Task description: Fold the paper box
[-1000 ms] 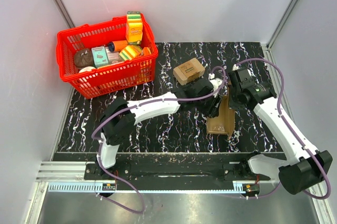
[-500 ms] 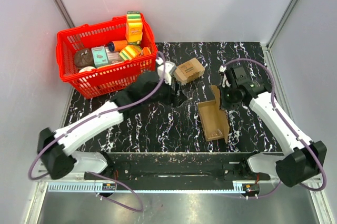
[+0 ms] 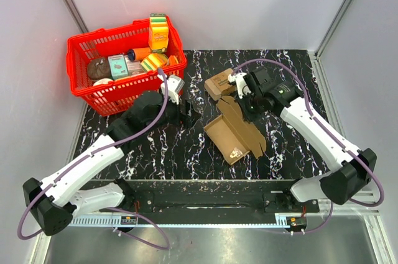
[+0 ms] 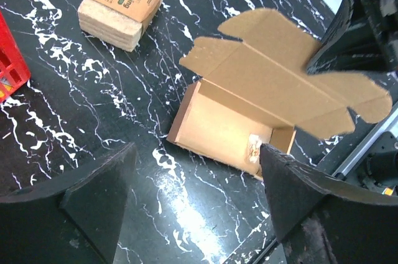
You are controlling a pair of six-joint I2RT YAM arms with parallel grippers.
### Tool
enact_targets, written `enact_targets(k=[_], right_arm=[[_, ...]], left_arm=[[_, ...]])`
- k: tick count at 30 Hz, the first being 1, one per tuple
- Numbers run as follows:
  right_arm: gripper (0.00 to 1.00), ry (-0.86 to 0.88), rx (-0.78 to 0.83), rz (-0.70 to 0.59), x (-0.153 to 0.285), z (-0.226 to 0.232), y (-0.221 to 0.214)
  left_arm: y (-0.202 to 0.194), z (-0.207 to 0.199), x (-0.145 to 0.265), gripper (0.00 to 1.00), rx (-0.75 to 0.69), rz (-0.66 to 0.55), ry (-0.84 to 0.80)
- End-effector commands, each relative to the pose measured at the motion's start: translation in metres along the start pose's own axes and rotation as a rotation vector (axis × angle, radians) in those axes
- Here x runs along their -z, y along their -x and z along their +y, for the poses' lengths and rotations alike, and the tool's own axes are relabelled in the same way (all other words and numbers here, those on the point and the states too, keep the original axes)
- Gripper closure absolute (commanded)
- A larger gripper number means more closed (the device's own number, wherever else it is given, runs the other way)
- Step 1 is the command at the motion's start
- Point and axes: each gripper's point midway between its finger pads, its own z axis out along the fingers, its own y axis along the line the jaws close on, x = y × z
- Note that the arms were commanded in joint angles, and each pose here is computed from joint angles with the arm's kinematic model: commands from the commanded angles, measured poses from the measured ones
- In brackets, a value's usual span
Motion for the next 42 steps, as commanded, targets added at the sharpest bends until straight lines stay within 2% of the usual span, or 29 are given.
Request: enact_targets(k=[1, 8, 11, 14, 18, 23, 28, 36, 42], right_arm=[[1.00, -0.008, 0.229, -0.064, 0.010, -0.003, 0.026], [1.00, 0.033, 0.511, -0.145, 0.012, 0.004, 0.054], [1.00, 0.041, 0.585, -0.168, 0.013, 0.004, 0.064], [1.00, 0.136, 0.688, -0.155, 0.015, 0.017, 0.060], [1.00, 0.172, 0.750, -0.122, 0.013, 0.019, 0.052], [1.00, 0.223, 0.809, -0.052, 0.003, 0.021, 0.042], [1.00, 0.234, 0.808, -0.040, -0.004, 0.021, 0.044], [1.00, 0.243, 0.816, -0.049, -0.002, 0.023, 0.044], [1.00, 0.249, 0.819, -0.042, -0.003, 0.023, 0.039]], left_arm=[[0.006, 0.001, 0.009, 0.14, -0.068, -0.053, -0.023], [0.003, 0.005, 0.010, 0.11, -0.139, -0.115, -0.064], [-0.001, 0.001, 0.009, 0.08, -0.182, -0.124, -0.114], [-0.009, -0.009, 0.008, 0.05, -0.274, -0.184, -0.212], [-0.008, -0.008, 0.009, 0.01, -0.295, -0.303, -0.221], [-0.008, -0.006, 0.000, 0.01, -0.310, -0.326, -0.218], [-0.010, -0.019, -0.013, 0.01, -0.349, -0.358, -0.309], [-0.036, -0.016, -0.054, 0.01, -0.430, -0.175, -0.377], [-0.034, -0.012, -0.068, 0.01, -0.458, -0.155, -0.380]])
